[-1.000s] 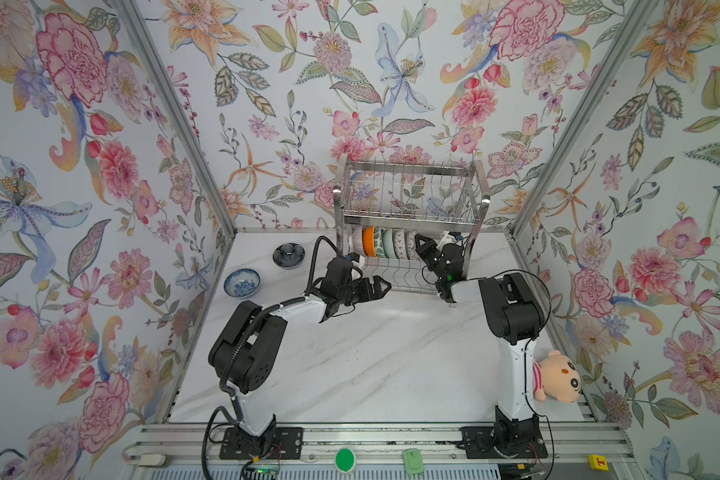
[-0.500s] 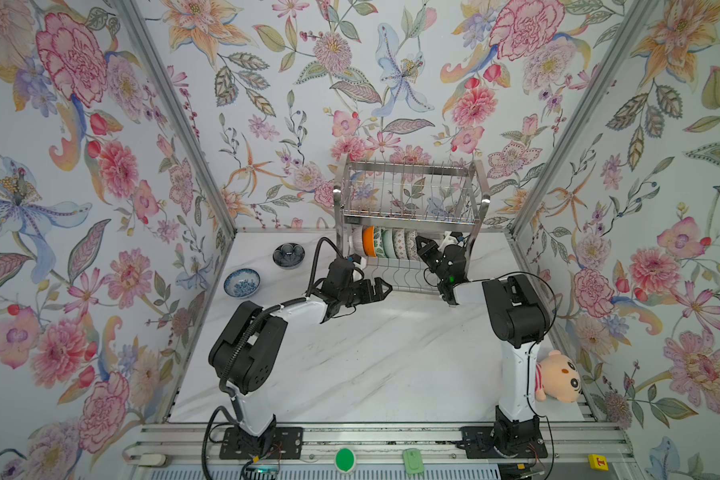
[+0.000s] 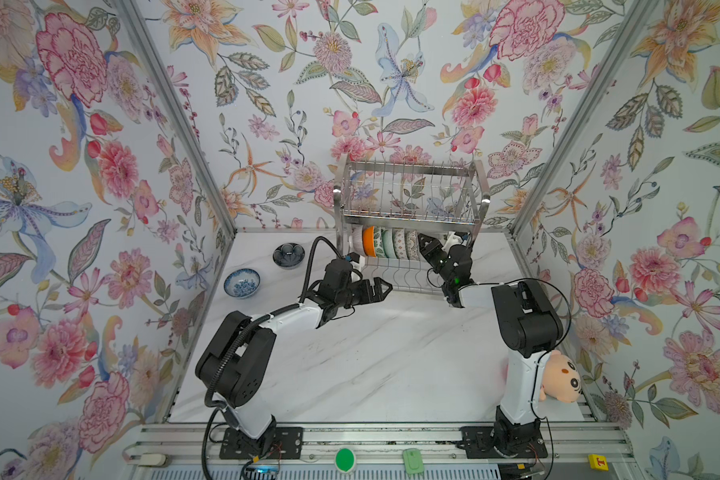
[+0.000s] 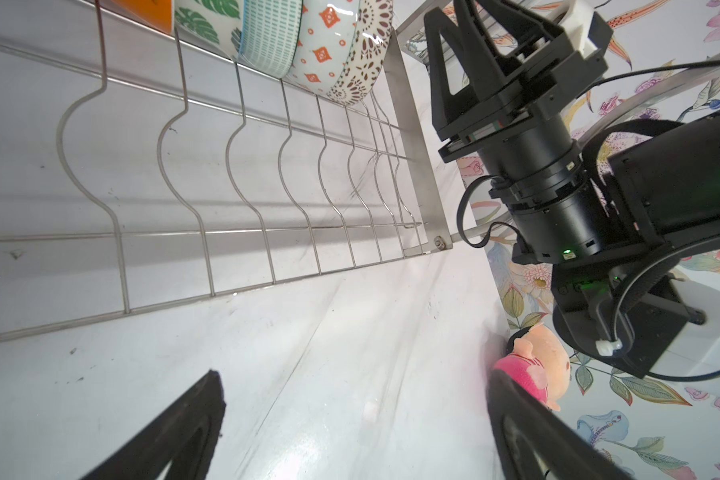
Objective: Load the bowls into the dish rack
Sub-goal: 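Open the right gripper and withdraw from the starburst bowl while the left arm retracts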
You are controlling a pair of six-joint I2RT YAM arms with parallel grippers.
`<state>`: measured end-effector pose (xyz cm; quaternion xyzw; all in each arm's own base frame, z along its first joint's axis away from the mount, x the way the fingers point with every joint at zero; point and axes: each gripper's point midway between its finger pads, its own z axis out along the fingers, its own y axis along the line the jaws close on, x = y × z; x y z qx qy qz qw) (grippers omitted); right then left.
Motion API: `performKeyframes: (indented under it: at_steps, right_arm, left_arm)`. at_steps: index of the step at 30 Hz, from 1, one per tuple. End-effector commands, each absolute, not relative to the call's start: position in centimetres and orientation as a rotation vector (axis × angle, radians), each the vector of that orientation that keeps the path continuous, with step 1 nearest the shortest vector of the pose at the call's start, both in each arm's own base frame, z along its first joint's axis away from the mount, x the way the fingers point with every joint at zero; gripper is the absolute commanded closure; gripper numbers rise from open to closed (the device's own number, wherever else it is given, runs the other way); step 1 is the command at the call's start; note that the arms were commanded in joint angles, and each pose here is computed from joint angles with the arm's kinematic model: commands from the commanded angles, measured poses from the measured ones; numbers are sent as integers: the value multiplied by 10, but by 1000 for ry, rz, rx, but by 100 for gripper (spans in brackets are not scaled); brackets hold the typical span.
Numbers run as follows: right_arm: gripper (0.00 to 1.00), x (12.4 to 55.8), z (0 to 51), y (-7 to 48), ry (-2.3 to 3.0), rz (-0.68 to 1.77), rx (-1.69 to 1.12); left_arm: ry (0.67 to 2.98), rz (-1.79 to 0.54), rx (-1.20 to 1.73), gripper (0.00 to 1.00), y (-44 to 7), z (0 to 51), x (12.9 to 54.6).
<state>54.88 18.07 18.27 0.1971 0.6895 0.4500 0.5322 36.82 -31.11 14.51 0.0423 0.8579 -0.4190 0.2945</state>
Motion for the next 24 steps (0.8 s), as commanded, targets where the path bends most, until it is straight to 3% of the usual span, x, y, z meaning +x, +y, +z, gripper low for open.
performKeyframes:
  at_steps: [1,24]
  right_arm:
    - [63,536,201,185,1625,1071,438]
    - [44,458,198,204,1734,1057,336]
  left_arm:
    - [2266,-1104,107,1,-307,153,359]
    - [2236,-1020,37,1,-262,166,311]
